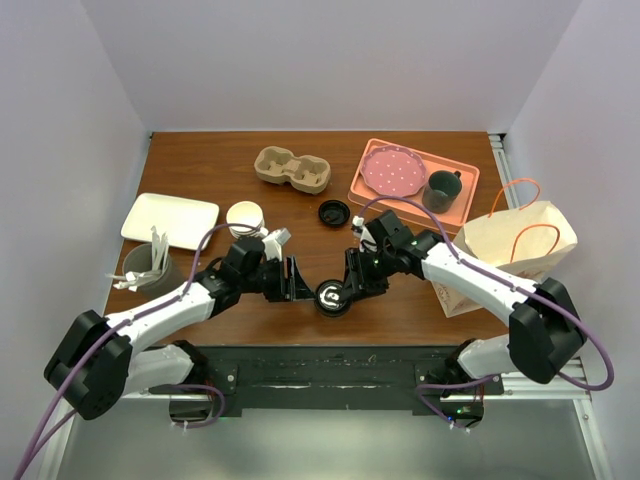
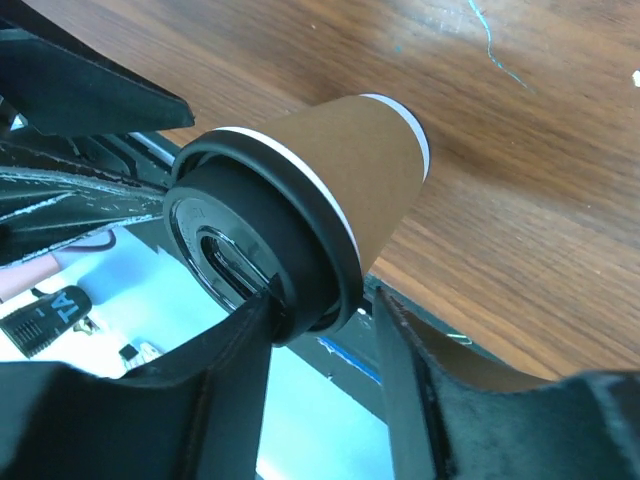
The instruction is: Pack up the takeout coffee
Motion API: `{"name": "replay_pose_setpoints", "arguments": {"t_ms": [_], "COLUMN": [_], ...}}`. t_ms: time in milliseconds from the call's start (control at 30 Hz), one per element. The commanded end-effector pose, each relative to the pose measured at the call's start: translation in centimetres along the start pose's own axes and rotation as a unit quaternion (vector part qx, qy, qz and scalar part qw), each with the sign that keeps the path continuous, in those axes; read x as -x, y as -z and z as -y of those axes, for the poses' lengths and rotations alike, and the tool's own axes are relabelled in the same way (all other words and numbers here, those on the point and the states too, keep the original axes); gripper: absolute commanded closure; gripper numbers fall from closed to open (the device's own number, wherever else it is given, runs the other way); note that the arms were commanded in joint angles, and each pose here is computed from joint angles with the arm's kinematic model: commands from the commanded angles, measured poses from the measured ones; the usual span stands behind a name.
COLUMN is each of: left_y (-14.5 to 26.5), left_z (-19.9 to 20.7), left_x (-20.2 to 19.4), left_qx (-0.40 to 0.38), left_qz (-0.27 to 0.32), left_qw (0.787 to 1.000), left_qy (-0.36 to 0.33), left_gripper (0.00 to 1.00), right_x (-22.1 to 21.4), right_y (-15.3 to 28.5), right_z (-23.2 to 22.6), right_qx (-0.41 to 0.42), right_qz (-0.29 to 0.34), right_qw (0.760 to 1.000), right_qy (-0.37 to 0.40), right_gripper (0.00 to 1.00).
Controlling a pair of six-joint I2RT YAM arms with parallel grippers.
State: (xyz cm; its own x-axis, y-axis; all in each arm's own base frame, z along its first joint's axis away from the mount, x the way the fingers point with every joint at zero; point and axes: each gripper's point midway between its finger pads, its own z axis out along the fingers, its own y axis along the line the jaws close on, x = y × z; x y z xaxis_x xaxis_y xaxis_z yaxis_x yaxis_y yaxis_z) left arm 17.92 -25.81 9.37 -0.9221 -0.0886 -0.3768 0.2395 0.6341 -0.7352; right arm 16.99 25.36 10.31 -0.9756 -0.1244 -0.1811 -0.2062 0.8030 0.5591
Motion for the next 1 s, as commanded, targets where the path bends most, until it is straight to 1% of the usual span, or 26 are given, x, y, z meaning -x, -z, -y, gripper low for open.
{"name": "replay_pose_setpoints", "arguments": {"t_ms": [0,133,300,400,433,500,533,633,733,967], "left_y": [-0.1,0.1,0.3,0.7,0.9,1.5,1.8,2.4,2.1,1.0], "left_z": [-1.0,-2.9,-4.2,-2.9,-1.5,-0.2,0.8,1.9,1.7,0.6], "left_x": [-0.3,-0.9,-1.3,-0.2,1.0,2.0,3.4,4.8,4.8,3.8], "left_qx": [0.019,0.065,0.097,0.087,0.075,0.068,0.064,0.068,0.073,0.076], "left_qz": [-0.001,-0.007,-0.010,-0.004,0.009,0.015,0.031,0.043,0.035,0.012], "left_qw": [1.000,0.998,0.995,0.996,0.997,0.997,0.997,0.995,0.995,0.996], "left_qy": [-0.012,-0.001,0.007,-0.004,-0.015,-0.029,-0.038,-0.052,-0.057,-0.053], "left_gripper": [0.48,0.48,0.48,0.46,0.45,0.42,0.42,0.40,0.40,0.44], "right_x": [0.2,0.1,-0.1,0.2,0.1,0.3,0.3,0.2,0.3,0.7], "right_y": [-1.0,-1.6,-2.5,-2.3,-2.3,-2.2,-2.2,-2.2,-2.3,-2.2], "right_z": [1.6,2.7,3.2,3.1,3.2,3.1,3.0,3.0,3.1,3.0], "right_qx": [-0.020,-0.033,-0.035,-0.037,-0.040,-0.040,-0.039,-0.038,-0.040,-0.046], "right_qz": [0.015,0.021,0.010,0.011,0.010,0.010,0.008,0.000,-0.005,-0.006], "right_qw": [1.000,0.999,0.999,0.999,0.999,0.998,0.998,0.998,0.998,0.997], "right_qy": [0.016,0.022,0.021,0.028,0.030,0.038,0.040,0.048,0.056,0.058], "right_gripper": [0.56,0.59,0.60,0.62,0.63,0.65,0.65,0.67,0.67,0.67]}}
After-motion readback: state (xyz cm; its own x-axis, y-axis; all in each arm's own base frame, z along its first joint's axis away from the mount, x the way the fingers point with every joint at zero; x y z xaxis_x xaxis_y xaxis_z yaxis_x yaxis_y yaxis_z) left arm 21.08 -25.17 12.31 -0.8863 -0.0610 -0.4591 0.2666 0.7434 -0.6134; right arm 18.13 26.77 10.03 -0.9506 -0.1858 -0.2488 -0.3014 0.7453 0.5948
